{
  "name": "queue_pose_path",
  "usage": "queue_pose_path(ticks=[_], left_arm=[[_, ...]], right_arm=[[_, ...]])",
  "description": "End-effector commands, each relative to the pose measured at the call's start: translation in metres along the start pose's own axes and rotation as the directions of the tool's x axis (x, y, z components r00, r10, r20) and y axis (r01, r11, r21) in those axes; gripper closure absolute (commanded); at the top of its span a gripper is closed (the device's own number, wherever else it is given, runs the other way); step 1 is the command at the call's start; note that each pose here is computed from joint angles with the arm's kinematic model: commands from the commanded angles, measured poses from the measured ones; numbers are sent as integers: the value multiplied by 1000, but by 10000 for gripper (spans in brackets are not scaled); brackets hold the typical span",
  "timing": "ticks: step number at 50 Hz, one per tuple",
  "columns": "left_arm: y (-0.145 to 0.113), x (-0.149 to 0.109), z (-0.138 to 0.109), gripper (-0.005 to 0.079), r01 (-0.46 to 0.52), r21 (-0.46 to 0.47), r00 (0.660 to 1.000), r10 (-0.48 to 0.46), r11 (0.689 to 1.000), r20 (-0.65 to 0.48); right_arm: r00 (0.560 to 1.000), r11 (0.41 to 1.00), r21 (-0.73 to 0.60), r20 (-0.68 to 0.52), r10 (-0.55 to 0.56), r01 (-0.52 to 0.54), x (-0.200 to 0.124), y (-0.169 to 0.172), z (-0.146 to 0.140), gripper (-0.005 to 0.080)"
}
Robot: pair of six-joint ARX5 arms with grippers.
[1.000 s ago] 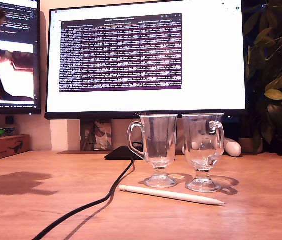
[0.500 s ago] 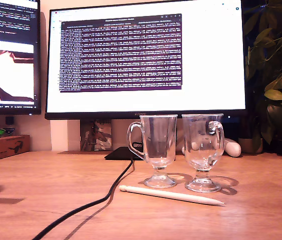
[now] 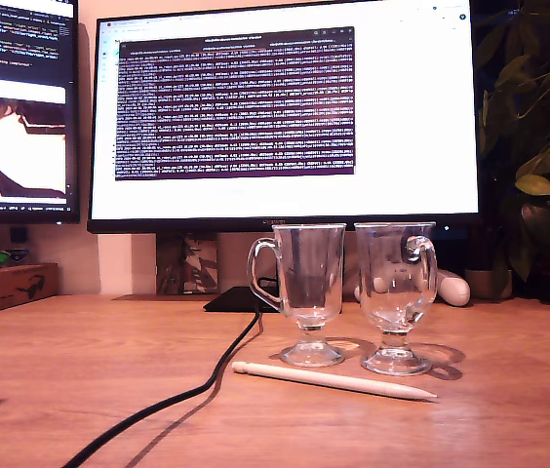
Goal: Pick the small glass cups in front of you with each of your hands, and place them behind the white pen
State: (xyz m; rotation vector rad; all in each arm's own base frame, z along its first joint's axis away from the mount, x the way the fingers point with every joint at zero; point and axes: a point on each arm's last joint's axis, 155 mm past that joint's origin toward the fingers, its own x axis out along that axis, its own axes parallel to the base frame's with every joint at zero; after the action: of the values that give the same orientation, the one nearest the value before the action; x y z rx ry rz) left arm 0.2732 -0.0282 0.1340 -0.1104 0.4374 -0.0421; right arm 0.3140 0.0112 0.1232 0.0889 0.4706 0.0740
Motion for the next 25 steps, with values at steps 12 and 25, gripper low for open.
queue_pose_path(ticks=[12,25], left_arm=[[20,7,-33,765,-40,12,999,40,999,-7],[22,4,-50,765,-21,-7,1000,21,1000,7]], right_arm=[[998,998,-4,16,65,-65,-4,12,-12,759],[994,996,-11,50,92,-92,-7,18,-7,760]])
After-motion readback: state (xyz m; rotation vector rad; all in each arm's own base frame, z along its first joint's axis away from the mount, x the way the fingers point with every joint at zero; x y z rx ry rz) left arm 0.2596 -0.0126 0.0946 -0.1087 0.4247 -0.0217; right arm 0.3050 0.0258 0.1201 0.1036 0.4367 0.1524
